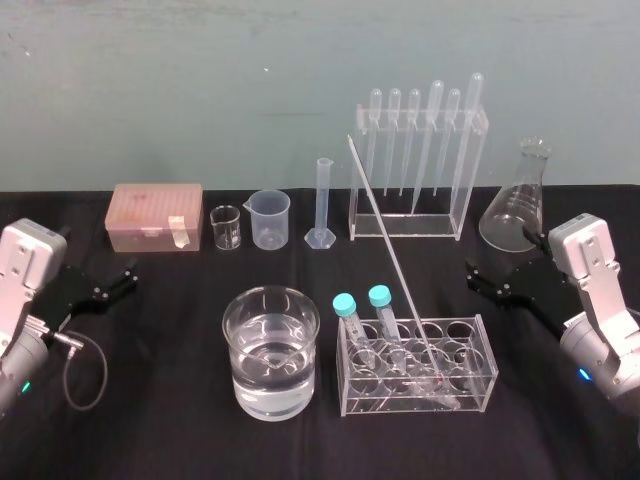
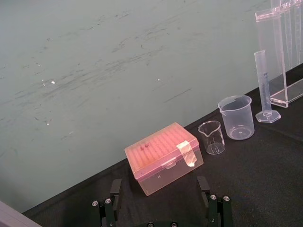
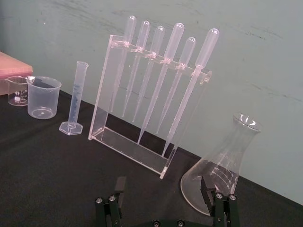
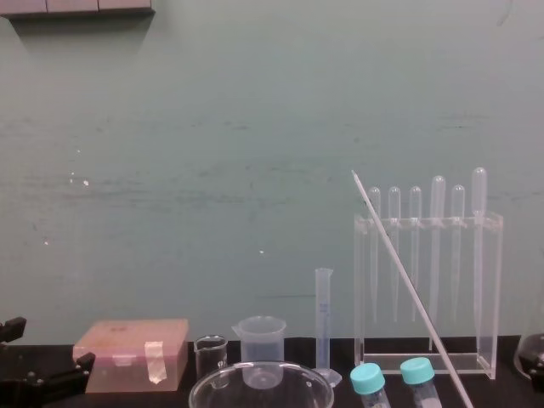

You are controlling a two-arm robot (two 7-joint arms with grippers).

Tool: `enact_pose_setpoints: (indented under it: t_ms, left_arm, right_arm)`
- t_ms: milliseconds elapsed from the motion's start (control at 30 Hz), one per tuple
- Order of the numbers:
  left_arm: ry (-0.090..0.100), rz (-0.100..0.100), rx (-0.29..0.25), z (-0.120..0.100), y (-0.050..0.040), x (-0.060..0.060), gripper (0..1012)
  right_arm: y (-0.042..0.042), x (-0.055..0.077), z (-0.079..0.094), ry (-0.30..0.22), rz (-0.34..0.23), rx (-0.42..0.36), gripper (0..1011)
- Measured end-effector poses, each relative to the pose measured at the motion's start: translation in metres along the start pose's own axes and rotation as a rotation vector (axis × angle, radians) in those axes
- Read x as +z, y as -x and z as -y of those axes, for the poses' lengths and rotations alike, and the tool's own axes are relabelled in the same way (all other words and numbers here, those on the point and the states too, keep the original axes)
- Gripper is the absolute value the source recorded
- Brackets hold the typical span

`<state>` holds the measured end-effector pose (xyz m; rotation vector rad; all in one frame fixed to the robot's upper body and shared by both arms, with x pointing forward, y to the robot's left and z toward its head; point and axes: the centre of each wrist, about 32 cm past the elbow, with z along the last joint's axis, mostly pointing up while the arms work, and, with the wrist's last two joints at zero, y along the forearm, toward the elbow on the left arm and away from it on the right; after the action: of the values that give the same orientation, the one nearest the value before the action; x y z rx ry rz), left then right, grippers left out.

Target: Hold the thermometer with one hand and immerse one end into the beaker, then reinsert it into the test tube rack.

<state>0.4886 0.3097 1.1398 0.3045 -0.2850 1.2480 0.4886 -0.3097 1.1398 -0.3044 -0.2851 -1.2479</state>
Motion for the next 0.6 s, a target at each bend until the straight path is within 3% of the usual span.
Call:
enact_pose_setpoints:
  t_ms: [600]
  left_arm:
    - [0.000, 0.000, 0.000, 0.0000, 0.0000, 0.0000, 1008]
  right_arm:
    - [0.0000, 0.0000, 0.0000, 0.000, 0.000, 0.000, 1003]
